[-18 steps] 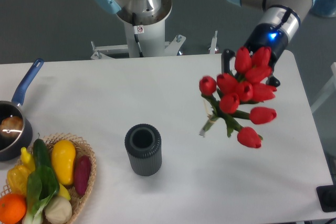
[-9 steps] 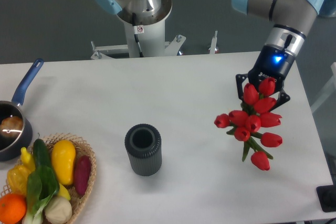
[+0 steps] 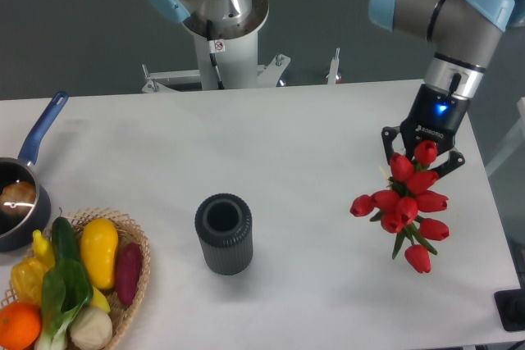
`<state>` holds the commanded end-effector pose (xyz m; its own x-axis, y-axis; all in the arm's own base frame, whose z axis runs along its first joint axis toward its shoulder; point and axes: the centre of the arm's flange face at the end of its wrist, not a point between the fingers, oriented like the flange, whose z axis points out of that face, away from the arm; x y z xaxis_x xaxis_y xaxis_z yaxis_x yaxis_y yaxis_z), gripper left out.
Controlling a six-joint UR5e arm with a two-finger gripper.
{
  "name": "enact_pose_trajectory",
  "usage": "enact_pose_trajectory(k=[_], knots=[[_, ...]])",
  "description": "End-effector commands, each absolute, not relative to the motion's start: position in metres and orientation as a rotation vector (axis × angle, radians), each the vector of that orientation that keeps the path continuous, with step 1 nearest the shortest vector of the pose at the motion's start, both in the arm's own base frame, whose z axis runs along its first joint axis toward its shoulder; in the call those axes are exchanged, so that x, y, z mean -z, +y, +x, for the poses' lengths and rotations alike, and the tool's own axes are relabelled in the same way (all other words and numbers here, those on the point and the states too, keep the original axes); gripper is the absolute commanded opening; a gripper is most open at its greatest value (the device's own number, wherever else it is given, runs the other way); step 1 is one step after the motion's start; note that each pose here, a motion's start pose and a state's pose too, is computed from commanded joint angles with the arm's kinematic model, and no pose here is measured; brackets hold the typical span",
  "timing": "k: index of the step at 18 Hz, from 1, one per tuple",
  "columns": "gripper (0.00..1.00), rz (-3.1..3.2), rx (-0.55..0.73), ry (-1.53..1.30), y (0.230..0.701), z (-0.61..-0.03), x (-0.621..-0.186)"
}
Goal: Pick up the flowers from the vase
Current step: 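Carry the tulip bouquet away from the vase and hold it aloft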
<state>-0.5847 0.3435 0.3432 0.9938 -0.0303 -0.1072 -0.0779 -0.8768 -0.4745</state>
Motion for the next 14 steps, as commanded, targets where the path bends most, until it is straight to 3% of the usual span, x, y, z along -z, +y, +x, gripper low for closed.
enact_pose_trajectory(k=[4, 14], knots=[[0.07, -2.799, -0.194, 0.172, 0.380, -0.579, -0.341], [0.06, -2.910, -0.212, 0.208, 0.397, -0.588, -0.316]])
